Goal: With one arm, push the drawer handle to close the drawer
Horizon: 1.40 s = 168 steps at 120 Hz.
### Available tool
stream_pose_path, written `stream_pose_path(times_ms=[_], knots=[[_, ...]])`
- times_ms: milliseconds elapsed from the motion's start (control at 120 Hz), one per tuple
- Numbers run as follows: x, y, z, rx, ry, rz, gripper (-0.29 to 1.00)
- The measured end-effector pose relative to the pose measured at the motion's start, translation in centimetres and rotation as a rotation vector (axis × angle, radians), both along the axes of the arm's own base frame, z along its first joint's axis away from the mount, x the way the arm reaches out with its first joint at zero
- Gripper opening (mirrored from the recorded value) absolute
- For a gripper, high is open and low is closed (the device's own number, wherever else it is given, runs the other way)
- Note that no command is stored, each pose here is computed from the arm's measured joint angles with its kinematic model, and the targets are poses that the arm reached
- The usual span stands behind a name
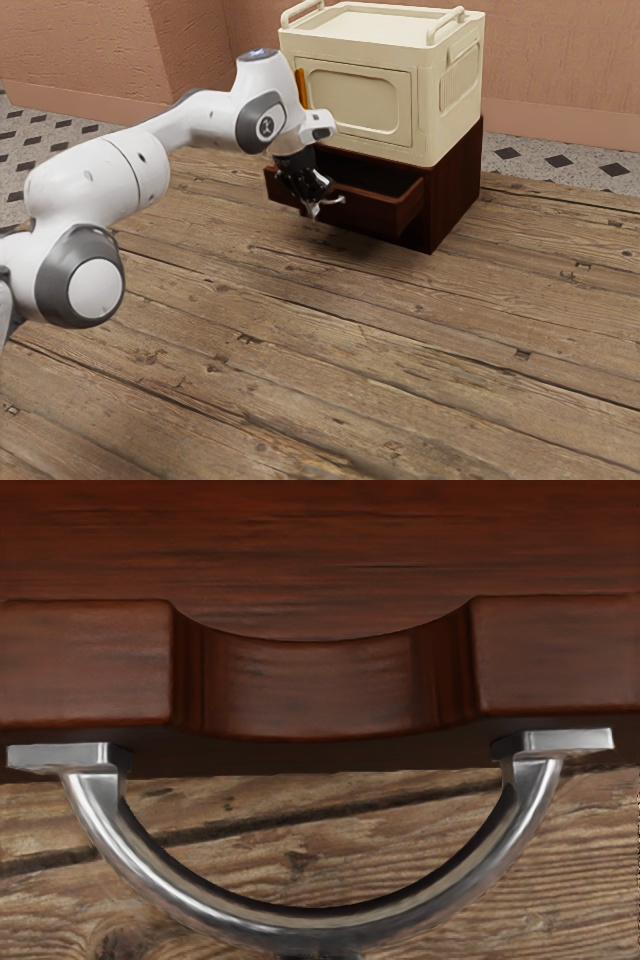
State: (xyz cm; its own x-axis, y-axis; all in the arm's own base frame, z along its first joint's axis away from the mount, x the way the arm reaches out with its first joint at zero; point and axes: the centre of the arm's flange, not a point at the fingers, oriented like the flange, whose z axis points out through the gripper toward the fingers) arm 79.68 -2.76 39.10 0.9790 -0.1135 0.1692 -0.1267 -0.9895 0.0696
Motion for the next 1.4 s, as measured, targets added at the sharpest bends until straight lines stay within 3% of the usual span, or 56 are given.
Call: stream_pose_path(times_ms=[1400], knots=[[2.9, -0.4, 0.3, -0.037, -0.225, 0.054, -0.08]])
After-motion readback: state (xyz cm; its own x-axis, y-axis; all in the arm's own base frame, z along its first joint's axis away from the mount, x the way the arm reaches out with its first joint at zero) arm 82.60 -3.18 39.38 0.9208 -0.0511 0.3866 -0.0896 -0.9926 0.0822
